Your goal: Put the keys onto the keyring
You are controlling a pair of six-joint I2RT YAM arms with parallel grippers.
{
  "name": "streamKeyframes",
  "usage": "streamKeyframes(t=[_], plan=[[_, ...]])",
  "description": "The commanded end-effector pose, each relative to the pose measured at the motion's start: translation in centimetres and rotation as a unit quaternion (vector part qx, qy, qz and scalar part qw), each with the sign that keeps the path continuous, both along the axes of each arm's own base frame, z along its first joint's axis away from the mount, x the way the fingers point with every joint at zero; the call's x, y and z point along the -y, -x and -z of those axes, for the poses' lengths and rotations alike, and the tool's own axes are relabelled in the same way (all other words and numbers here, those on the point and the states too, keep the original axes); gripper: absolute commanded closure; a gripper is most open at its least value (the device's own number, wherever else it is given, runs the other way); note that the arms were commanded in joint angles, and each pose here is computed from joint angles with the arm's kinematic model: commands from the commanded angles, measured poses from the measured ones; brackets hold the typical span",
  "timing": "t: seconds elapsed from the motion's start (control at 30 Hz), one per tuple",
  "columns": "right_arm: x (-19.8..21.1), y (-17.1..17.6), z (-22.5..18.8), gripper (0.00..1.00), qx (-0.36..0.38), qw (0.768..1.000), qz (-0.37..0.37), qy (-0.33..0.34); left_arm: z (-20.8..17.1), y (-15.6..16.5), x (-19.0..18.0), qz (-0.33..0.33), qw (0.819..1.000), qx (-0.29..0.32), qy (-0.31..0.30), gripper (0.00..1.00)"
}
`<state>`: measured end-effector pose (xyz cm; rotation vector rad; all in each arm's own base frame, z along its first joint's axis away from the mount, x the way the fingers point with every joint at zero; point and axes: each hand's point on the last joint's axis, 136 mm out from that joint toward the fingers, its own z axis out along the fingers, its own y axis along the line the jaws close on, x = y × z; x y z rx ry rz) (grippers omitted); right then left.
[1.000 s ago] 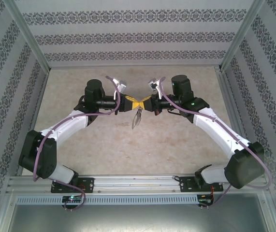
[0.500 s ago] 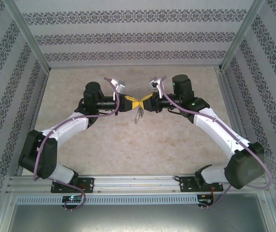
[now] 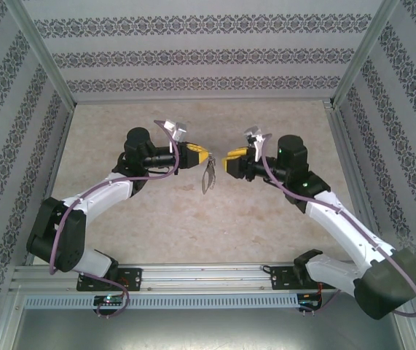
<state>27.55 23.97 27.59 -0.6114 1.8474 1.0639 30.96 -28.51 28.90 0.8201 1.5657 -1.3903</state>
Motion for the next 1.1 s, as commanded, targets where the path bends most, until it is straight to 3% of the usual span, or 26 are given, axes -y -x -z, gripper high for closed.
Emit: streamKeyframes(t=[0.0, 0.3, 1.07], plan=[[0.9, -0.9, 0.8, 0.56, 0.020, 0.997, 0.078, -0.005, -2.6, 0.7, -0.2, -0.010, 0.998, 0.053, 0.026, 1.00], [-0.2, 0.5, 2.5, 0.55, 0.057, 0.991, 0.125, 0.000, -2.3, 0.1, -0.6, -0.039, 0.997, 0.060, 0.021, 1.00], [-4.7, -0.1, 0.8, 0.56, 0.087, 0.992, 0.088, 0.013, -2.1, -0.1, -0.4, -0.035, 0.997, 0.059, 0.018, 1.00]])
